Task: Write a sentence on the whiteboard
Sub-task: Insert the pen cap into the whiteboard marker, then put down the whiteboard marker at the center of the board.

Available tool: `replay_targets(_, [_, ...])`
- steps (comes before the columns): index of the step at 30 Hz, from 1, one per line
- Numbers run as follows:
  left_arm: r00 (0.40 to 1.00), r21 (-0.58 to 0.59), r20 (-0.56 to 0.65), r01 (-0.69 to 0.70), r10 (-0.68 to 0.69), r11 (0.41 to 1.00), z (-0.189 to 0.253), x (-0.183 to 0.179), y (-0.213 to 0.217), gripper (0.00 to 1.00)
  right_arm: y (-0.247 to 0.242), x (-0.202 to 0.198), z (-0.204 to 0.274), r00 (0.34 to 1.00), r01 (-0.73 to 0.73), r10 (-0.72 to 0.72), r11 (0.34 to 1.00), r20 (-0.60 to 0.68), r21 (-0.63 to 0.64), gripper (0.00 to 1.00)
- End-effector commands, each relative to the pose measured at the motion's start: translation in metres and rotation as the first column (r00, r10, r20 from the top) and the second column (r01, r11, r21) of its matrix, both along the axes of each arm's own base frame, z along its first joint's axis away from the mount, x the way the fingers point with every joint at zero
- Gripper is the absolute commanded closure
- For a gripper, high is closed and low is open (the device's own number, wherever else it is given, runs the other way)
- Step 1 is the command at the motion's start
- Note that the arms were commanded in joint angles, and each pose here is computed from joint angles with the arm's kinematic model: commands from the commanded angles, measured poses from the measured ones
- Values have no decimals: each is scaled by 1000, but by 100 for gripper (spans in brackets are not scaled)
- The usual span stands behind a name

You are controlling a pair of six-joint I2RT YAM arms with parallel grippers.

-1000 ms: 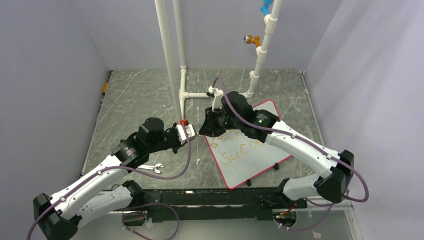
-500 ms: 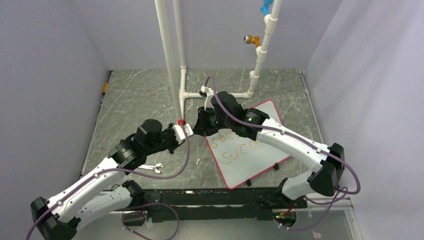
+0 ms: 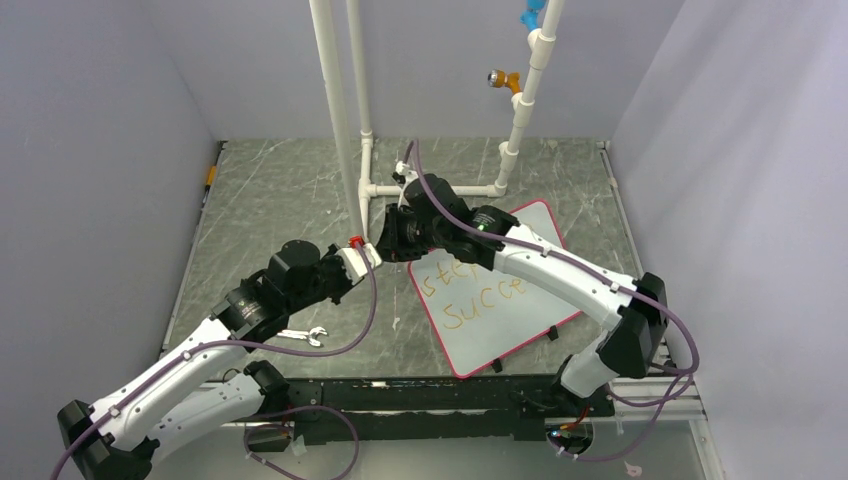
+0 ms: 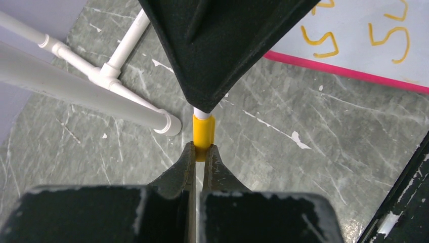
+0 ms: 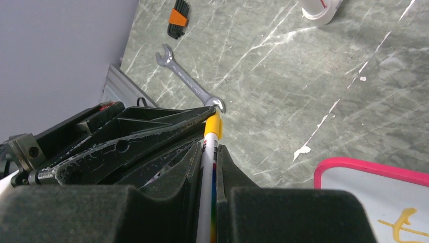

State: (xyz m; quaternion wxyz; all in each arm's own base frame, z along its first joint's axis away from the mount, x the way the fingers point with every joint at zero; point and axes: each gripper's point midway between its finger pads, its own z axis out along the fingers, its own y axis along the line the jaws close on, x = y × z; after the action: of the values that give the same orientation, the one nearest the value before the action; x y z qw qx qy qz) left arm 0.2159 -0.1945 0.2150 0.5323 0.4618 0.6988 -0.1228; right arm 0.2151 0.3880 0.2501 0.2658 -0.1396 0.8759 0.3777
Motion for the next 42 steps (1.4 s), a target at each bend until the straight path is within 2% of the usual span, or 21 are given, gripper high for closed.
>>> replay_targets(1, [934, -311, 343, 214, -101, 926, 141, -8, -40, 100, 30, -28, -22, 990, -59, 59, 998, -130, -1, 100])
replay_targets(14, [911, -344, 388, 285, -141, 895, 169, -19, -46, 100, 44, -42, -40, 980, -155, 151, 988, -130, -18, 100])
replay_targets(24, [954, -243, 263, 211, -145, 947, 112, -29, -24, 99, 18, -16, -27, 997, -78, 78, 988, -4, -130, 100])
replay_targets(31, [980, -205, 170, 136, -102, 969, 74, -47, 6, 89, 5, -1, -26, 999, -37, 41, 986, 23, -164, 100])
replay_targets(36, [987, -219, 153, 85, -52, 972, 71, -55, 24, 69, 2, 9, -22, 999, -16, 23, 985, 41, -169, 100])
replay_targets(42, [995, -212, 97, 40, -20, 976, 65, -64, 38, 55, 8, 8, -28, 998, -52, 56, 983, 16, -176, 100])
